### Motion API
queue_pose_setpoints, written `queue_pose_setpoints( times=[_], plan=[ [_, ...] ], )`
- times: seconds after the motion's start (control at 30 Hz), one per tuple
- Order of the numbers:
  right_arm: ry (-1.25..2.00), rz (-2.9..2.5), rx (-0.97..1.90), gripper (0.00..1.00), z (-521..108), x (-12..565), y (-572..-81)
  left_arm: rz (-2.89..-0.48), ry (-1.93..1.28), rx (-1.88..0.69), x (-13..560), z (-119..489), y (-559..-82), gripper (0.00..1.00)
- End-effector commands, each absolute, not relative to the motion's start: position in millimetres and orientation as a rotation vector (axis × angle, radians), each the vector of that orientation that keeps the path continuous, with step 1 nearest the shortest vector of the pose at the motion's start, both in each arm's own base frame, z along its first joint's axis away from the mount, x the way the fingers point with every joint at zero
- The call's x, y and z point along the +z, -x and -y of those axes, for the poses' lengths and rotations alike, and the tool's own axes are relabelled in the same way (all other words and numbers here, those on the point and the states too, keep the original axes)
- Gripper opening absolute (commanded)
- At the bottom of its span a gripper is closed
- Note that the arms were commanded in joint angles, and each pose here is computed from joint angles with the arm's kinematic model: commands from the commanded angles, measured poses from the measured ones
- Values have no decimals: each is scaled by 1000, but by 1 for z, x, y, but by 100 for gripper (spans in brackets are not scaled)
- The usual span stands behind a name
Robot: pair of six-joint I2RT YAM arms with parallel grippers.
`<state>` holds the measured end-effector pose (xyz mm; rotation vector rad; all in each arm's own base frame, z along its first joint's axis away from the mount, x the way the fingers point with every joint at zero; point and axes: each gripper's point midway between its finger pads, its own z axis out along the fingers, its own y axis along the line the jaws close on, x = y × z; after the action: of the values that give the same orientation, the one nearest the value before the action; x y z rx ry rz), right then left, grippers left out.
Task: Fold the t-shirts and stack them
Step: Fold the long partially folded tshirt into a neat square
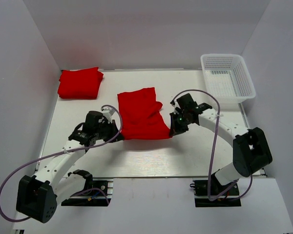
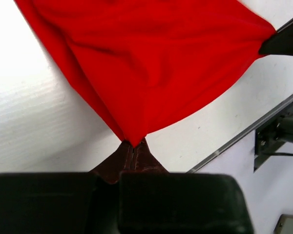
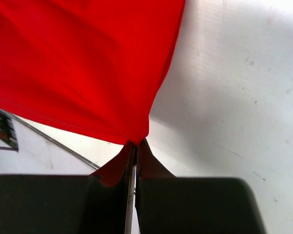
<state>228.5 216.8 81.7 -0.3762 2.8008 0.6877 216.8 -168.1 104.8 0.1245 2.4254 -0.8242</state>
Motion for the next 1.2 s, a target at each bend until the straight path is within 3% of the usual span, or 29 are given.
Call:
queue_pose_setpoints(
  times=[0.0, 0.17, 0.57, 1.17],
  plan=[
    [390, -2732, 628, 0, -211, 120, -245, -2365, -101, -770, 145, 162, -230, 0],
    [411, -2633, 613, 0, -227, 157, -285, -2456, 98, -610, 153, 148, -261, 0],
    [419, -2511, 650, 0, -270, 205, -374, -2321, 247, -352, 188, 127, -355, 0],
    [362, -2476, 682, 0, -278, 183, -445, -2223, 139, -323, 178, 126, -458, 0]
  ],
)
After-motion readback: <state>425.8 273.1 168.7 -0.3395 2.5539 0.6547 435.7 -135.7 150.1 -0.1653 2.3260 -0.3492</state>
